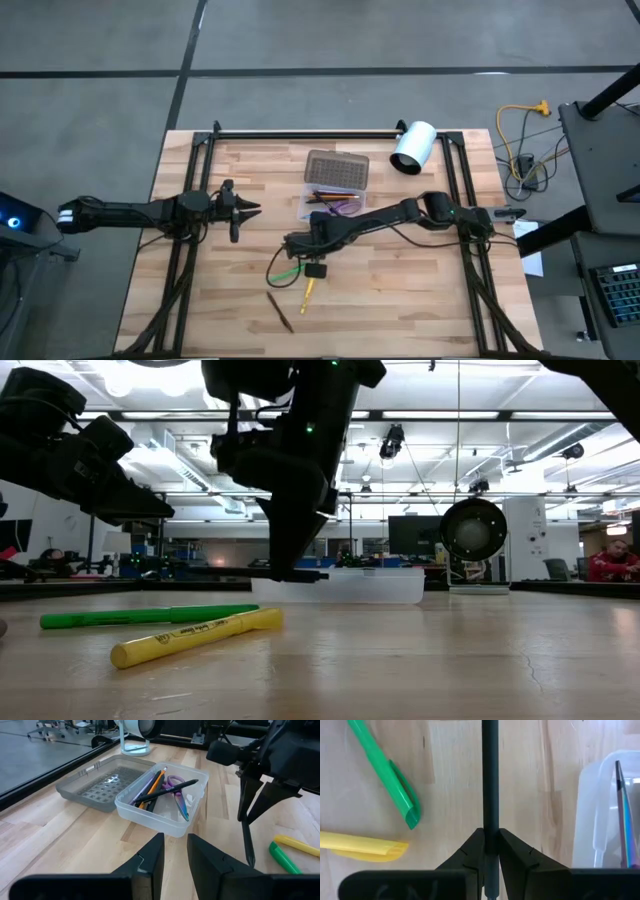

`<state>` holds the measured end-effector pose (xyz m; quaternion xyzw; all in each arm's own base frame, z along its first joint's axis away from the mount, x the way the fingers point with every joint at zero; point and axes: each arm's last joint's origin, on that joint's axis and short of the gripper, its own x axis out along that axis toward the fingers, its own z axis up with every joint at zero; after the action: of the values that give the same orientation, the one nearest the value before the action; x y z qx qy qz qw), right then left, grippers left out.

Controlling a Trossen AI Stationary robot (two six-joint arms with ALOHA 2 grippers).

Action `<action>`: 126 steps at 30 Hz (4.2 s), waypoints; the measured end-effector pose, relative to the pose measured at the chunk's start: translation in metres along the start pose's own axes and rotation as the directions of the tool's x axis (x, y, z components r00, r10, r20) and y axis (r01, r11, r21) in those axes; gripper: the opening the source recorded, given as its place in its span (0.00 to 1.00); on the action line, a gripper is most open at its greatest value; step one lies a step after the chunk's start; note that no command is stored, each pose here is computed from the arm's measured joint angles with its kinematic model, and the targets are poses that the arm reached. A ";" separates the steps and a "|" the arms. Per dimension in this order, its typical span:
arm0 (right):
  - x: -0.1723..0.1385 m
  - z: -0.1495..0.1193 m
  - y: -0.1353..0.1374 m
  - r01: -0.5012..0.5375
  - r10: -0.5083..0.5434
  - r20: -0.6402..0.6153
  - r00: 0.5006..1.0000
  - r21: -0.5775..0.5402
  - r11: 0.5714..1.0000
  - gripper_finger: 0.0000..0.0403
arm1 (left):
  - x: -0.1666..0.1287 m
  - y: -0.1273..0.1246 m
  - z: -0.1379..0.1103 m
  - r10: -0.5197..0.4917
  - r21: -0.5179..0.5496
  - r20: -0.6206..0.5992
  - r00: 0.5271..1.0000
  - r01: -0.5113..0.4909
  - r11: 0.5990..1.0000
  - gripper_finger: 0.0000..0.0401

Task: Pick & place school supplies into a supply box
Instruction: Put the black pen into the supply box

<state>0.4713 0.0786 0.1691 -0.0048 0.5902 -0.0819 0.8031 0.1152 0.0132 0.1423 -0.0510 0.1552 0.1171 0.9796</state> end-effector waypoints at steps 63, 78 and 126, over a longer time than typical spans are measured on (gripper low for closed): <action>-0.045 -0.030 -0.071 0.379 -0.380 0.061 0.923 0.026 0.925 0.09 | 0.000 0.000 0.000 0.000 0.000 0.000 1.000 0.000 1.000 0.17; -0.029 -0.040 -0.090 0.398 -0.398 -0.010 0.917 0.035 0.917 0.09 | 0.000 0.000 0.000 0.000 0.000 0.000 1.000 0.000 1.000 0.17; -0.020 -0.042 -0.104 0.337 -0.335 -0.041 0.941 0.170 0.926 0.10 | 0.000 0.000 0.000 0.000 0.000 0.000 1.000 0.000 1.000 0.17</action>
<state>0.4125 -0.0178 0.1861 -0.0350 0.5756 -0.2697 0.7712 0.1152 0.0132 0.1423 -0.0509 0.1552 0.1170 0.9796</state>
